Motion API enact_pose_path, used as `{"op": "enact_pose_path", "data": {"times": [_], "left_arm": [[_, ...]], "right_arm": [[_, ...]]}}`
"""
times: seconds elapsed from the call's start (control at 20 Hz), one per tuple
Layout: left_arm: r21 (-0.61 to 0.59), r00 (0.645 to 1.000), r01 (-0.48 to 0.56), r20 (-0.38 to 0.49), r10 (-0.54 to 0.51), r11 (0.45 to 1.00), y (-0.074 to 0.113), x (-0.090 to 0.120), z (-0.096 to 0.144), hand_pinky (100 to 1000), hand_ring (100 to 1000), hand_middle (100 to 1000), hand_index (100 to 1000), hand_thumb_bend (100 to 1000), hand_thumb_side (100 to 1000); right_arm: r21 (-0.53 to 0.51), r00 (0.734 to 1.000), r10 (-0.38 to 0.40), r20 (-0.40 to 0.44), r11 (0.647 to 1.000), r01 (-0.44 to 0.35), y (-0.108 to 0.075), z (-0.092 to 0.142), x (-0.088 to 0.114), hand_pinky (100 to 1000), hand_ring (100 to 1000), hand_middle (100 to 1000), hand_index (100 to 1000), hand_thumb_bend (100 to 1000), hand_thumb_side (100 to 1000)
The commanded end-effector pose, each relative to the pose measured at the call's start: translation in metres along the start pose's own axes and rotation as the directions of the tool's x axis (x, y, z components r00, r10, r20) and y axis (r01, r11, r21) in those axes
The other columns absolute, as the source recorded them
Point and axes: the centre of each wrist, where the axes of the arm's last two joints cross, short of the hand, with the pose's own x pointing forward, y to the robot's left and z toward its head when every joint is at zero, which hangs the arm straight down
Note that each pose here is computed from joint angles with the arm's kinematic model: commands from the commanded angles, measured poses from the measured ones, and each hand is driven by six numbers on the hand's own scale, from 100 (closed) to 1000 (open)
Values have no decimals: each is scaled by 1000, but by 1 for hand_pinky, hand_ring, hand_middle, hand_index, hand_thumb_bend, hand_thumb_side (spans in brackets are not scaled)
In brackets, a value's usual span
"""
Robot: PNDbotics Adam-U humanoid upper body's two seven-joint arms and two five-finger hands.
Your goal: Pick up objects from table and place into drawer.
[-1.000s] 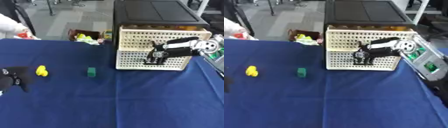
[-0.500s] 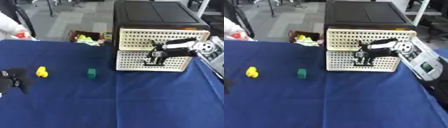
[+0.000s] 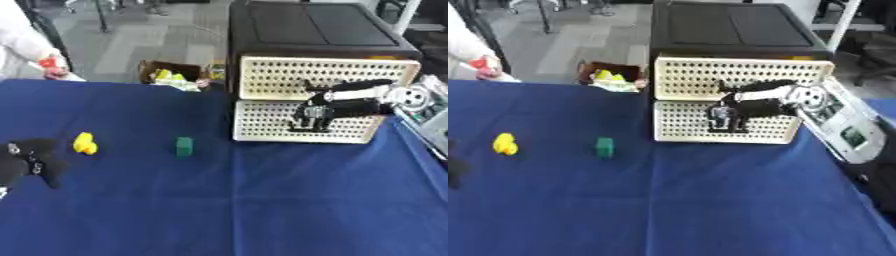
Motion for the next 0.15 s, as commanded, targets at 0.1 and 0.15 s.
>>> {"op": "enact_pose_path", "data": {"times": [0.1, 0.15], "left_arm": [[19, 999, 27, 21, -28, 999, 8, 7, -1, 506, 627, 544, 845, 100, 886], [24, 999, 22, 23, -23, 999, 8, 7, -1, 506, 627, 545, 846, 100, 882]], "right_arm": [[-109, 988, 132, 84, 986, -123, -7, 58, 34, 782, 649, 657, 837, 100, 1000], [-162, 982, 151, 115, 978, -131, -4, 70, 42, 782, 625, 633, 834, 100, 1000]]}}
